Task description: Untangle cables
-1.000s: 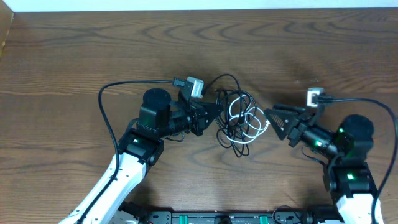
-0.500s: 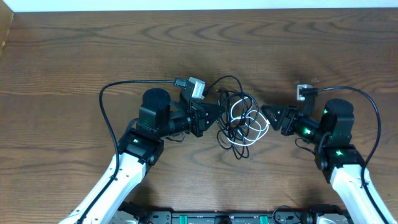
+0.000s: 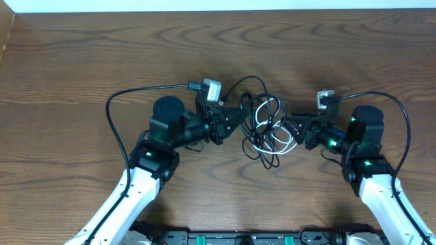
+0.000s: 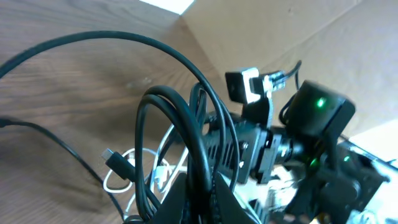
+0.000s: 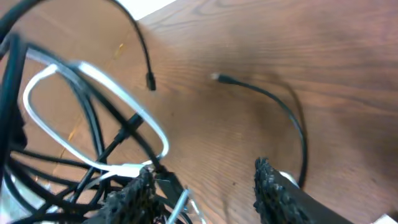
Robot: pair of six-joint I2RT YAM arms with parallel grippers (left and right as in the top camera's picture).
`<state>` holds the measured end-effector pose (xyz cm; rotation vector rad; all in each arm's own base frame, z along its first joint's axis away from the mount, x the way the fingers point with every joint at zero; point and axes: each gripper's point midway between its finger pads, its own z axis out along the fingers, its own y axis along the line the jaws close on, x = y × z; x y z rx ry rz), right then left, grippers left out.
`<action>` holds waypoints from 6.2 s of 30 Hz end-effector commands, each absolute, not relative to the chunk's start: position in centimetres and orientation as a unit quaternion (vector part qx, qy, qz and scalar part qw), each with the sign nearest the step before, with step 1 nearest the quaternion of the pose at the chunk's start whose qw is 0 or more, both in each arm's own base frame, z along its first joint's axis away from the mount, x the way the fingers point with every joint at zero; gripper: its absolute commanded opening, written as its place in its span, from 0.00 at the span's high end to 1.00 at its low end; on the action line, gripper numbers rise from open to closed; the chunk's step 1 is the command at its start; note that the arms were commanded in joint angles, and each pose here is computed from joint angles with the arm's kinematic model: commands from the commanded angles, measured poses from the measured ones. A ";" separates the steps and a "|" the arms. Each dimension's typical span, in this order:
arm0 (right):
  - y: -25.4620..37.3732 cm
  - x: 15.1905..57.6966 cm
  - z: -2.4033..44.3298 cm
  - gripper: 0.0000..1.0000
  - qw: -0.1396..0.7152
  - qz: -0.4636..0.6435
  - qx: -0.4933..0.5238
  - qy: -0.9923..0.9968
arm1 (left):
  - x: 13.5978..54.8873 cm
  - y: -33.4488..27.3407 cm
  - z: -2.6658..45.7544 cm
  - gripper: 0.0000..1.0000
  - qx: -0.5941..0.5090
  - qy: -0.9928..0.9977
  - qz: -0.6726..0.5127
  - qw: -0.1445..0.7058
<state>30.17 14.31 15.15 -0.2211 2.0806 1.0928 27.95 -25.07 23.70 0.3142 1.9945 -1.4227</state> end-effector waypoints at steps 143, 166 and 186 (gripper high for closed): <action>21.3 27.8 13.4 0.33 0.356 0.446 -0.227 0.789 | 31.4 -20.2 17.1 0.92 -0.476 0.720 -0.490 0.120; 20.7 28.4 11.2 0.45 0.344 0.410 -0.207 0.819 | 31.4 -20.2 17.1 0.92 -0.476 0.720 -0.490 0.120; 20.8 28.5 11.0 0.99 0.351 0.397 -0.215 0.820 | 31.4 -20.2 17.1 0.92 -0.476 0.720 -0.490 0.120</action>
